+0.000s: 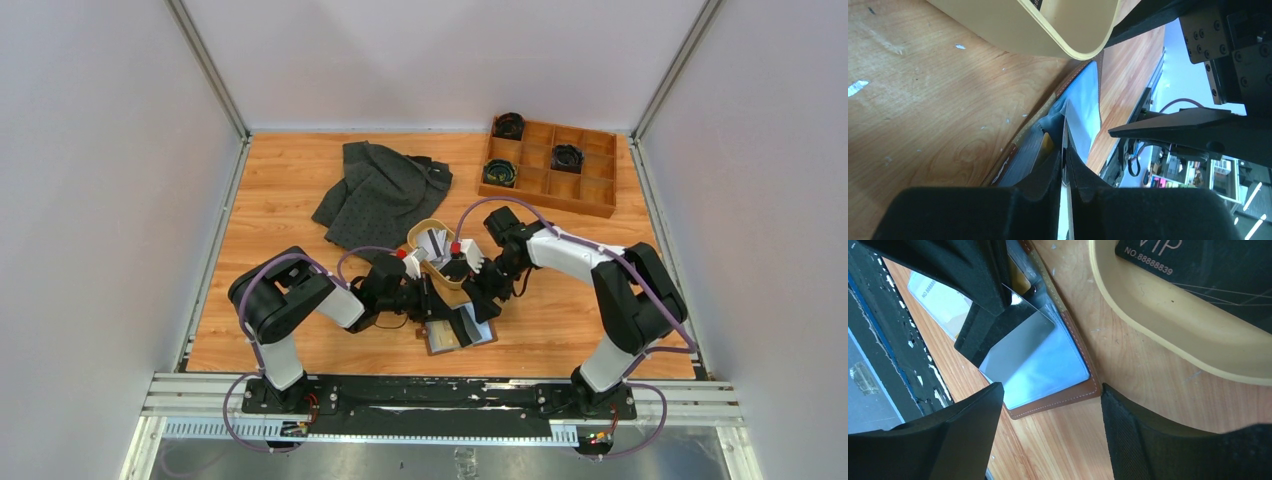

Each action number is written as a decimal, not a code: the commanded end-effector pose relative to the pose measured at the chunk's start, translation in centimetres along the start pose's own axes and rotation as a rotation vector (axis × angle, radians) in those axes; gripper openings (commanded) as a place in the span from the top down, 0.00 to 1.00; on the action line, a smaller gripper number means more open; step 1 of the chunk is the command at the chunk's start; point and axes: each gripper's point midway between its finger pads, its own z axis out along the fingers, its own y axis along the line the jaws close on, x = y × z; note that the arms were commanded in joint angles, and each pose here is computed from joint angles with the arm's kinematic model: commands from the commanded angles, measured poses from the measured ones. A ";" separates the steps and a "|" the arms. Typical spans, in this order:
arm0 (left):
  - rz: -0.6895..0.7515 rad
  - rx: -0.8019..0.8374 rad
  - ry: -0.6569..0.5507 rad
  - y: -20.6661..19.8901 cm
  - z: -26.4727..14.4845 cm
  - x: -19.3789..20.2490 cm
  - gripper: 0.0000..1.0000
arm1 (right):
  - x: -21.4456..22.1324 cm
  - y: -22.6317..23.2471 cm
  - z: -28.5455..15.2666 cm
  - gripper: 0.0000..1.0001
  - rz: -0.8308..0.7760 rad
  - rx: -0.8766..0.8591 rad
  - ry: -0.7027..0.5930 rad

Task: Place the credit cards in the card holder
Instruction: Insert the credit card into the card holder.

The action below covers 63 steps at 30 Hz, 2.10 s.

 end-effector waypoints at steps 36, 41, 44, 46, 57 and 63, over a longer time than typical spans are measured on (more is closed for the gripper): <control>-0.008 -0.155 0.040 4.6 0.0 1.8 0.64 | -4.3 10.3 -2.7 0.44 -0.835 -0.136 -0.263; -0.013 -0.165 0.040 5.0 -0.1 1.9 0.64 | -4.6 10.5 0.5 0.67 -0.924 -0.191 -0.175; -0.014 -0.164 0.040 5.1 -0.1 1.8 0.63 | -4.6 10.5 1.7 0.76 -0.953 -0.187 -0.131; -0.014 -0.163 0.040 5.1 -0.1 1.8 0.63 | -4.4 10.4 2.4 0.79 -0.975 -0.182 -0.114; -0.012 -0.164 0.047 5.2 -0.2 1.9 0.63 | -3.9 8.2 4.8 0.90 -0.967 -0.093 0.004; -0.012 -0.166 0.046 5.3 -0.3 2.0 0.63 | -4.4 6.5 4.7 0.91 -0.915 0.008 0.046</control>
